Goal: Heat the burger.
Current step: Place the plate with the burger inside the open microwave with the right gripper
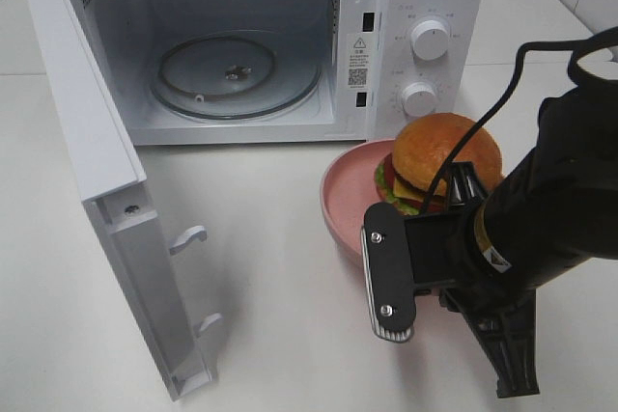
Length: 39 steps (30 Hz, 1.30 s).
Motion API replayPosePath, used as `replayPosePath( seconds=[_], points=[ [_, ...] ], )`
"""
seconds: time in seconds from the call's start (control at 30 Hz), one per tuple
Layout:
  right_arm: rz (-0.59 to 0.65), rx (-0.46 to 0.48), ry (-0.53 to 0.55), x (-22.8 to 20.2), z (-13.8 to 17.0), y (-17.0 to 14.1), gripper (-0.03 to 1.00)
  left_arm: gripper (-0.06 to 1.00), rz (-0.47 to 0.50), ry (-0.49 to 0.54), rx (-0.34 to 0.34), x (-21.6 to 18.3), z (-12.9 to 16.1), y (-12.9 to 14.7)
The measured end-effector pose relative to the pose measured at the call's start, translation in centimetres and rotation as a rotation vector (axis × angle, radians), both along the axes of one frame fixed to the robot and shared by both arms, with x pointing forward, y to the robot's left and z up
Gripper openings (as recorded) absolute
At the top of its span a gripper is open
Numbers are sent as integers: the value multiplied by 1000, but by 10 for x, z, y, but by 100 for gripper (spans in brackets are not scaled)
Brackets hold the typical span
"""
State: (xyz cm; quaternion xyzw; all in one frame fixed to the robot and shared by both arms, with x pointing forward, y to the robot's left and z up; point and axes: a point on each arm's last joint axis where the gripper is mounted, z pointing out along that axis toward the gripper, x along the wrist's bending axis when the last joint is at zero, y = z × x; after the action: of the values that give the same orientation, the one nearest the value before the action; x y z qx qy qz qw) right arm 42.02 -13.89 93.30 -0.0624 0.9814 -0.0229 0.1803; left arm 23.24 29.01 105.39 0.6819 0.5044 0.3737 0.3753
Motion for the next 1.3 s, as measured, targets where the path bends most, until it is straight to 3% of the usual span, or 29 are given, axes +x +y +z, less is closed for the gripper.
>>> replayPosePath(
  seconds=[0.1,0.23,0.5,0.77,1.3],
  points=[
    [32,-5,-2,0,0,1,2,0,0,0,0,0,0,0],
    [272,-78,-11,1,0,2,2,0,0,0,0,0,0,0],
    [518,-134,-33,2,0,6,2,0,0,0,0,0,0,0],
    [629,-60,-121,5,3,17,3,0,0,0,0,0,0,0],
    [702,-68,-170,42,4,55,3,0,0,0,0,0,0,0]
  ],
)
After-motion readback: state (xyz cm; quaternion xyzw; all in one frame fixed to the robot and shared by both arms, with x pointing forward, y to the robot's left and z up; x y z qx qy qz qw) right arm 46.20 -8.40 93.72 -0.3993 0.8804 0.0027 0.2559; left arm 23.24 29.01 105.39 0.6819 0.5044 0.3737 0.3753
